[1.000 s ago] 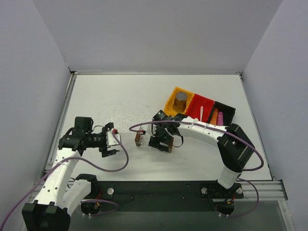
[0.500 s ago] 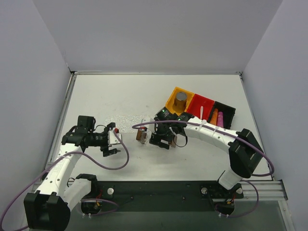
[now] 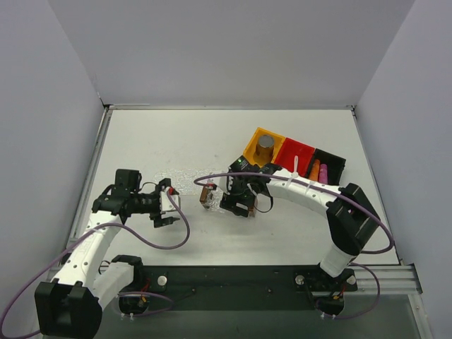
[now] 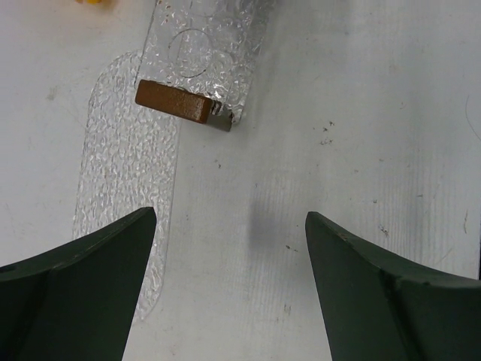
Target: Prepare toiletry sets of a toothbrush and toothpaste on the tray
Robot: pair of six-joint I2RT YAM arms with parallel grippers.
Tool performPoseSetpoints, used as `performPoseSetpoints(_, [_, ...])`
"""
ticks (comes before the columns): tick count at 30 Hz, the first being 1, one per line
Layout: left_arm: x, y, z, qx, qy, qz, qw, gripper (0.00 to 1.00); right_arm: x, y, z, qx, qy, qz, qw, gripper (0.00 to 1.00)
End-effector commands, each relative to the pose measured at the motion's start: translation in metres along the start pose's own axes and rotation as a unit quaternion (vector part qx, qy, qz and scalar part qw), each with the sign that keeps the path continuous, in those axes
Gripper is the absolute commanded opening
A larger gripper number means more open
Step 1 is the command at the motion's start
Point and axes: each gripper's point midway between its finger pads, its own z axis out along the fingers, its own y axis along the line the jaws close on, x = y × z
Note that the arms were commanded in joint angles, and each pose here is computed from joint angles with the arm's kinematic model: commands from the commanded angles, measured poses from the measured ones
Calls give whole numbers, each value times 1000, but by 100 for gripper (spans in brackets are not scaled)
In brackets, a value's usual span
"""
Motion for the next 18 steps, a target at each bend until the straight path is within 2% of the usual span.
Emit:
performPoseSetpoints(1, [-15, 7, 4, -5, -38, 12, 999, 91, -19, -16, -1, 5, -35, 8, 999, 54])
performPoseSetpoints(2, [-15, 8, 5, -5, -39, 9, 999, 91, -22, -18, -2, 6, -42, 12, 999, 46])
performPoseSetpoints(5, [-11, 4, 7, -6, -39, 1, 999, 91, -33, -22, -5, 6, -61, 8, 998, 33])
performPoseSetpoints(8, [-8, 2, 7, -17, -41, -5, 999, 90, -40, -23, -6, -4, -74, -1, 997, 24])
performPoseSetpoints(14, [-11, 4, 3, -42, -54, 2, 998, 90, -51, -22, -10, -28, -104, -8, 994, 12])
performPoseSetpoints(18, [-9, 6, 2, -48, -54, -2, 997, 90, -58, -30, -17, -31, -123, 0, 992, 9])
